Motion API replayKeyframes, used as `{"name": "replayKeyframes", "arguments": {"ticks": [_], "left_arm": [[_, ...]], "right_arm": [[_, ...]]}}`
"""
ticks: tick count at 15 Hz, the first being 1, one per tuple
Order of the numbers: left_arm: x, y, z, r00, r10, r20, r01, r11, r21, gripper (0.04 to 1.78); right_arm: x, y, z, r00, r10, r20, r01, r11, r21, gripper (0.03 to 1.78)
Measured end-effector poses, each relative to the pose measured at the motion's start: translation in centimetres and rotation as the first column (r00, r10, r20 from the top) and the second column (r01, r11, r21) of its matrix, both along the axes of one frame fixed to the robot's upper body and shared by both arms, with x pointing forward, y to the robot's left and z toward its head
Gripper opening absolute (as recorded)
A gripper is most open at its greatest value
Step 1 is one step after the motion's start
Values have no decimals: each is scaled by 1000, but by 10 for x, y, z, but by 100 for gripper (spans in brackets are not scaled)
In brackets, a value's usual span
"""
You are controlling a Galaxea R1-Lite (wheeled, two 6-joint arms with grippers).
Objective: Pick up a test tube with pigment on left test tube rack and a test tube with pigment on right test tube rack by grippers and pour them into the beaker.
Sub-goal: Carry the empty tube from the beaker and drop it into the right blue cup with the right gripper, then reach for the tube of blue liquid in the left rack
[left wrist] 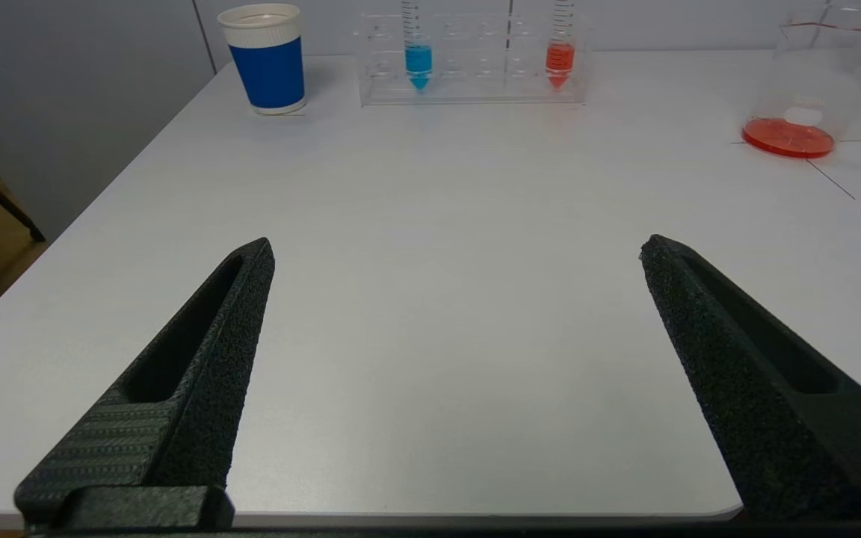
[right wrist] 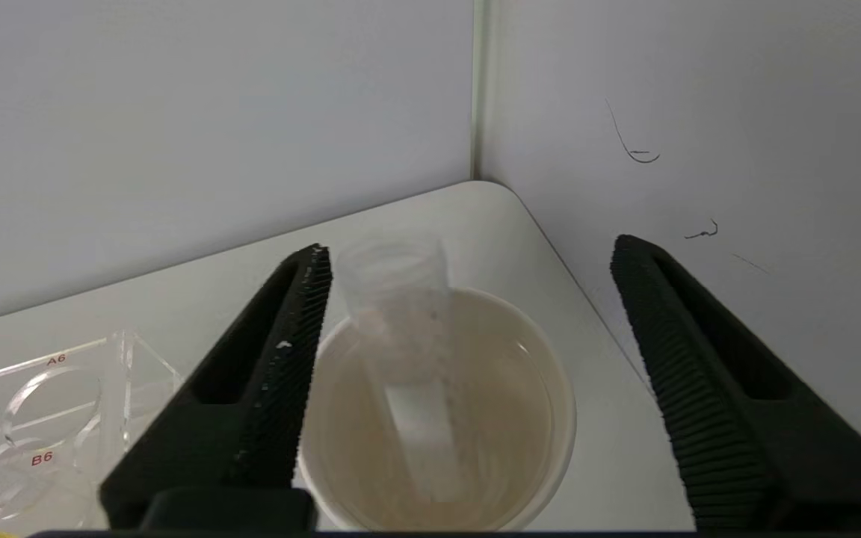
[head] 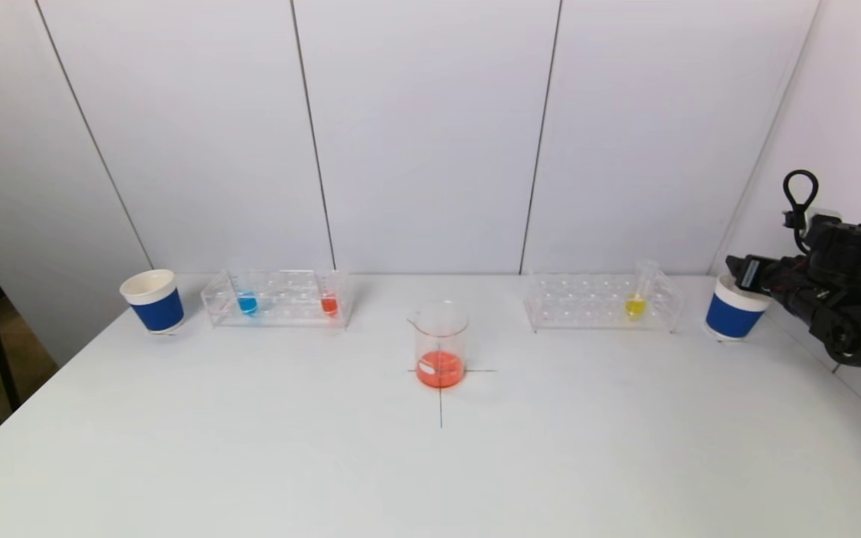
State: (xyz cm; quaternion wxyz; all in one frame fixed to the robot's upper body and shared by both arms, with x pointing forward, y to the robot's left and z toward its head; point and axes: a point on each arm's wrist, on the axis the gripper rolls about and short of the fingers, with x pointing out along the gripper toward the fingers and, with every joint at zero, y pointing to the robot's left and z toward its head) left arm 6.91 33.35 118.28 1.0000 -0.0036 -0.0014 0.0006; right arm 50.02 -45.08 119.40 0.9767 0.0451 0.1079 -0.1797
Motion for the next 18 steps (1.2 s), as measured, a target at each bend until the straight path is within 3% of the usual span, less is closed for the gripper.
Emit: {"name": "replayKeyframes", "arguments": {"ticks": [2,5,11,18], "left_arm": [[0,0,0,1000,0,0,0,1000,0,172],[0,0,0,1000,0,0,0,1000,0,172],[0,0,0,1000,0,0,0,1000,0,172],[0,0,0,1000,0,0,0,1000,0,172]], "right_arm": [[0,0,0,1000,-1,0,1,1000,0,165],[0,0,0,1000,-1,0,1,1000,0,178],[-5,4,19,999,13,40,-13,1000,-10,178],[-41,25,63,983,147,108,-146,989,-13,177]]}}
